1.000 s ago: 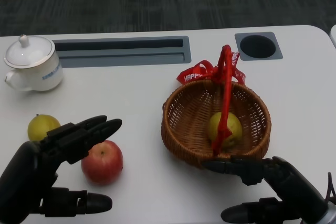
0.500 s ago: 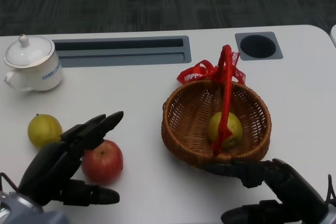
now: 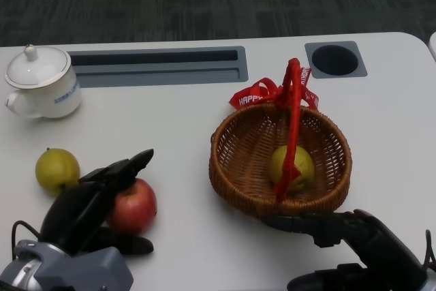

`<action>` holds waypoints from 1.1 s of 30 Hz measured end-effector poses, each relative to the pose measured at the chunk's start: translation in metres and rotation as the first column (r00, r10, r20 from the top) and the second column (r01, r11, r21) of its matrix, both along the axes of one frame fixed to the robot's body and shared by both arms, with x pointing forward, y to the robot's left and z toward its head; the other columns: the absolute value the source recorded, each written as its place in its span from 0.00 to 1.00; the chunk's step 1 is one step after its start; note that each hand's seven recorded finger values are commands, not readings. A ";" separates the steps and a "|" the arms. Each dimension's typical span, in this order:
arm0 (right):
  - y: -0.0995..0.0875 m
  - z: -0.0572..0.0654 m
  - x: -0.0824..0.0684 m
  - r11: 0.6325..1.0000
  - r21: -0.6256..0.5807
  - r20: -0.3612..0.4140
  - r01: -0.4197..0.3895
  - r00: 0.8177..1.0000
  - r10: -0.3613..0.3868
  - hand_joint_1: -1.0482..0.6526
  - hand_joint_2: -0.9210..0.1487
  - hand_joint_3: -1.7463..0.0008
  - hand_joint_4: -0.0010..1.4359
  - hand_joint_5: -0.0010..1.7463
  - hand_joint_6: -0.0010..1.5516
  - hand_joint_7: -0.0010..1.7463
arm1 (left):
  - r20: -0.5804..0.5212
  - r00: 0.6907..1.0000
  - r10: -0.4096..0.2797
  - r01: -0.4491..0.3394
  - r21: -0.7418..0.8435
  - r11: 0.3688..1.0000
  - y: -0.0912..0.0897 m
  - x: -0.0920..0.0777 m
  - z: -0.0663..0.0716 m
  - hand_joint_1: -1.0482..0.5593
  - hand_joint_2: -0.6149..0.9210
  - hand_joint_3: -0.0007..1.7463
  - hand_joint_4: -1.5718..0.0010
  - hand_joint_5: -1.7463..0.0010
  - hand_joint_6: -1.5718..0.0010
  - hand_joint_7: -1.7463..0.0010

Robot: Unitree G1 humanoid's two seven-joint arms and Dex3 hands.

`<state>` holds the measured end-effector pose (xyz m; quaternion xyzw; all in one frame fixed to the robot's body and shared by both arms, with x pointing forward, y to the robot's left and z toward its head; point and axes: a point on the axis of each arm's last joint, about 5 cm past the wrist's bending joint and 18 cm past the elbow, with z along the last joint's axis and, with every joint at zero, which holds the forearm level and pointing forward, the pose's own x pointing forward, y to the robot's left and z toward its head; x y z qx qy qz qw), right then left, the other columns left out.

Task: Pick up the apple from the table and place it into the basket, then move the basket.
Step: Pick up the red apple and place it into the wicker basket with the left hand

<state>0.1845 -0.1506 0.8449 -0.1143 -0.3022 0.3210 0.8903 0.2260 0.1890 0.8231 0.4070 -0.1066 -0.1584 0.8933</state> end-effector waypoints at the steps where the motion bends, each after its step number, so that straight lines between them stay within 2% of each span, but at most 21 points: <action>1: 0.000 0.000 0.000 1.000 0.002 0.001 0.000 1.000 0.000 0.40 0.09 1.00 0.52 0.00 0.42 0.00 | 0.000 1.000 0.002 -0.002 0.002 1.000 0.000 0.000 -0.001 0.29 0.85 0.00 0.77 0.98 0.77 0.98; 4: 0.000 0.000 -0.002 1.000 0.006 0.003 0.000 1.000 0.000 0.40 0.09 1.00 0.52 0.00 0.42 0.00 | 0.003 1.000 0.011 -0.011 0.008 1.000 -0.002 -0.001 -0.003 0.35 0.86 0.00 0.72 0.97 0.73 0.98; 7: 0.000 -0.001 -0.004 1.000 0.005 -0.004 -0.002 1.000 0.002 0.40 0.09 1.00 0.52 0.00 0.43 0.00 | 0.002 1.000 0.026 -0.026 -0.016 1.000 -0.004 -0.003 -0.005 0.48 0.87 0.00 0.56 0.95 0.61 0.96; 10: 0.000 -0.001 -0.005 1.000 0.003 -0.008 -0.005 1.000 0.005 0.40 0.09 1.00 0.52 0.00 0.43 0.00 | -0.013 0.998 0.059 -0.060 -0.127 0.990 -0.007 -0.009 -0.007 0.57 0.91 0.01 0.37 0.93 0.45 0.95; 13: 0.000 -0.001 -0.005 1.000 0.001 -0.010 -0.006 1.000 0.006 0.39 0.08 1.00 0.52 0.00 0.43 0.00 | -0.040 0.996 0.074 -0.083 -0.287 0.954 -0.012 -0.018 -0.010 0.59 0.94 0.01 0.27 0.93 0.35 0.95; 17: 0.000 -0.001 -0.005 1.000 -0.001 -0.015 -0.007 1.000 0.007 0.38 0.06 0.99 0.52 0.00 0.43 0.00 | -0.041 0.997 0.063 -0.075 -0.451 0.889 -0.024 -0.031 -0.012 0.58 0.95 0.01 0.25 0.95 0.33 0.96; 22: 0.001 -0.001 -0.004 1.000 -0.001 -0.018 -0.009 1.000 0.009 0.37 0.03 0.99 0.52 0.00 0.43 0.00 | 0.107 0.988 0.111 -0.033 -0.555 0.831 -0.030 -0.028 0.003 0.62 0.95 0.00 0.25 0.96 0.32 0.97; 26: 0.002 -0.002 -0.004 1.000 -0.001 -0.020 -0.011 1.000 0.011 0.37 0.02 0.99 0.53 0.00 0.44 0.00 | 0.233 0.958 0.167 -0.009 -0.558 0.830 -0.029 -0.023 0.016 0.65 0.93 0.00 0.24 0.96 0.31 0.97; 33: 0.002 -0.002 -0.004 1.000 -0.001 -0.021 -0.012 1.000 0.012 0.37 0.00 0.99 0.52 0.00 0.43 0.00 | 0.321 0.929 0.183 0.024 -0.548 0.836 -0.029 -0.022 0.026 0.63 0.92 0.00 0.23 0.96 0.30 0.98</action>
